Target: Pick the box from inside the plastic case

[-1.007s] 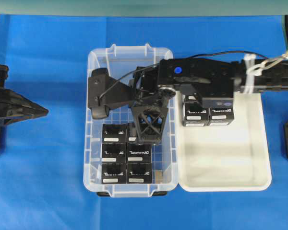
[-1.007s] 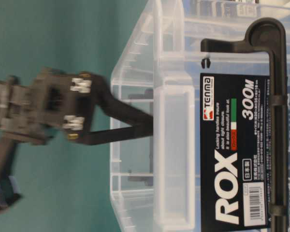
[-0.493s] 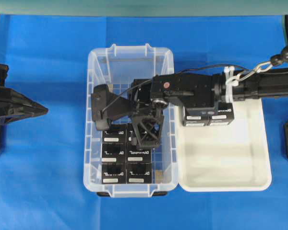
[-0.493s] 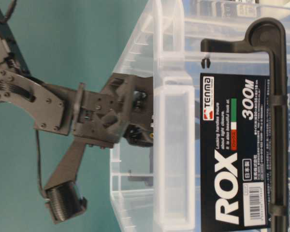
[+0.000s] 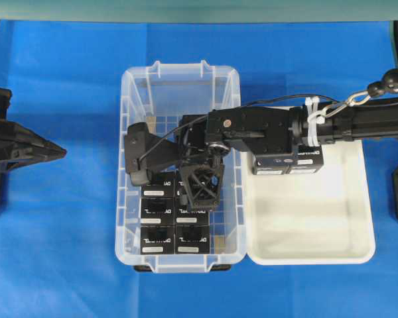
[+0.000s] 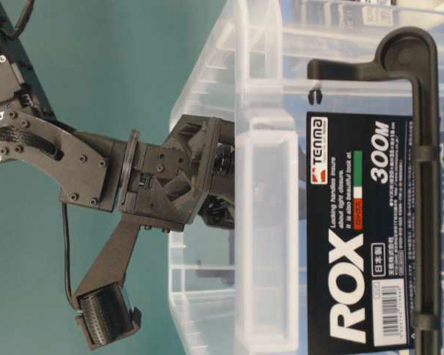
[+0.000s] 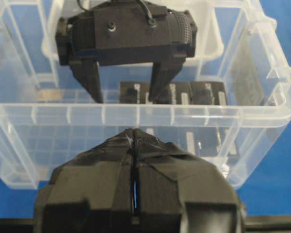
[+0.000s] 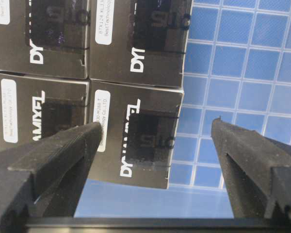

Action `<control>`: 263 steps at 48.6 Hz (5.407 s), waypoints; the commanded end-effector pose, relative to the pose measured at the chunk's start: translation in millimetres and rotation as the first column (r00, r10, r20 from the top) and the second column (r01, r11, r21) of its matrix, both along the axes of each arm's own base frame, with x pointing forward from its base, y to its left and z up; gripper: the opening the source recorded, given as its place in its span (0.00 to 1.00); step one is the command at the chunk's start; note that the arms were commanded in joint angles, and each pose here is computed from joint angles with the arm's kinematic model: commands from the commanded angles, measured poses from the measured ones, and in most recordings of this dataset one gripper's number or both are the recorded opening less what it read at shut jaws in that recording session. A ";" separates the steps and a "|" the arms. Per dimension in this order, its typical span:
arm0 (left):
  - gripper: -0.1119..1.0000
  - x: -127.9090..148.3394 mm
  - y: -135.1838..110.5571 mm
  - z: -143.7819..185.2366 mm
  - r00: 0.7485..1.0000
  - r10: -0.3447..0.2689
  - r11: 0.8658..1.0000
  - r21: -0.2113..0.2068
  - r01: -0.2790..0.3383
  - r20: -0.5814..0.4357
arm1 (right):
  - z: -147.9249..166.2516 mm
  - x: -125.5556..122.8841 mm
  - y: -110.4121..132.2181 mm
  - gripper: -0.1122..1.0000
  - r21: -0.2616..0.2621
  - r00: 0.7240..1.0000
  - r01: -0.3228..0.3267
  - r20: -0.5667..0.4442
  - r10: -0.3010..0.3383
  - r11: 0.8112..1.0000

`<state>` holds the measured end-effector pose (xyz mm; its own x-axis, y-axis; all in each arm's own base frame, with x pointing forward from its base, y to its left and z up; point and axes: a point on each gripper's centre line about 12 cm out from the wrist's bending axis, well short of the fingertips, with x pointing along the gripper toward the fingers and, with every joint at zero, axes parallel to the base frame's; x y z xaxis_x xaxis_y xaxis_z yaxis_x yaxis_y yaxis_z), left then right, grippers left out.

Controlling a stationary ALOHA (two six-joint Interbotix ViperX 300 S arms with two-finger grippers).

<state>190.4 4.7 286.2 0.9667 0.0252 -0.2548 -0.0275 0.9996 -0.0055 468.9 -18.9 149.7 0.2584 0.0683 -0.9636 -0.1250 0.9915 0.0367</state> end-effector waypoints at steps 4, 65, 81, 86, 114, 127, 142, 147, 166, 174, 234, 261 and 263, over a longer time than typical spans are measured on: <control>0.04 2.1 0.1 10.4 1.000 0.000 1.000 0.002 0.000 0.026 | -4.7 0.2 9.6 0.99 0.038 1.000 0.001 -0.024 0.000 0.999; 0.04 1.7 3.3 8.1 1.000 0.016 1.000 0.004 -0.016 0.021 | 2.4 12.9 -14.1 0.66 0.018 0.997 0.037 0.068 -0.038 0.999; 0.04 1.1 3.9 10.2 0.999 0.019 1.000 0.004 -0.019 0.029 | 96.8 22.9 -42.3 0.66 -0.040 0.992 0.045 0.118 -0.040 0.998; 0.04 0.7 4.4 10.4 0.999 0.022 1.000 0.004 -0.023 0.029 | 130.1 15.1 -48.0 0.66 -0.039 0.993 0.056 0.107 -0.051 0.998; 0.04 -1.5 5.0 14.9 0.999 0.026 1.000 0.004 -0.026 0.047 | 219.8 -111.5 -10.6 0.66 -0.005 0.997 0.069 -0.029 -0.069 0.998; 0.04 -1.9 4.9 14.5 0.999 0.026 1.000 0.001 -0.026 0.043 | 149.4 -175.5 1.4 0.66 0.012 0.991 0.120 0.055 -0.121 0.993; 0.04 -2.3 4.9 14.2 0.999 0.032 0.999 -0.022 -0.031 0.040 | 57.2 -192.1 19.4 0.66 0.008 0.983 0.080 0.168 -0.080 0.997; 0.04 -2.6 4.9 14.5 0.999 0.032 0.999 -0.020 -0.031 0.042 | 37.5 -187.6 23.8 0.66 0.006 0.981 0.067 0.179 -0.067 0.998; 0.04 -2.7 4.9 16.1 0.998 0.032 0.999 -0.020 -0.031 0.046 | -1.8 -160.4 30.1 0.66 -0.001 0.981 0.051 0.186 -0.050 0.999; 0.04 -2.5 4.9 15.8 0.998 0.032 0.999 -0.020 -0.031 0.045 | -9.0 -157.2 29.3 0.66 0.000 0.979 0.059 0.197 -0.058 0.998; 0.04 -2.7 4.9 16.1 0.998 0.032 0.999 -0.021 -0.031 0.047 | -10.5 -146.7 12.3 0.96 0.030 0.946 0.161 0.279 -0.163 0.986; 0.04 -2.7 4.9 16.1 0.998 0.032 0.999 -0.021 -0.031 0.047 | 104.4 -160.7 2.2 0.95 0.058 0.817 0.169 0.550 -0.173 0.984; 0.04 -3.0 4.9 16.4 0.998 0.032 0.999 -0.021 -0.031 0.048 | 111.5 -164.1 1.0 0.95 0.060 0.803 0.171 0.570 -0.174 0.983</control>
<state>185.7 9.2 289.9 0.9695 0.0492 -0.2400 -0.0576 0.9980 -0.0279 307.7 -16.0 242.9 0.7292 -0.0170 -0.6841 0.0462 0.9986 0.0244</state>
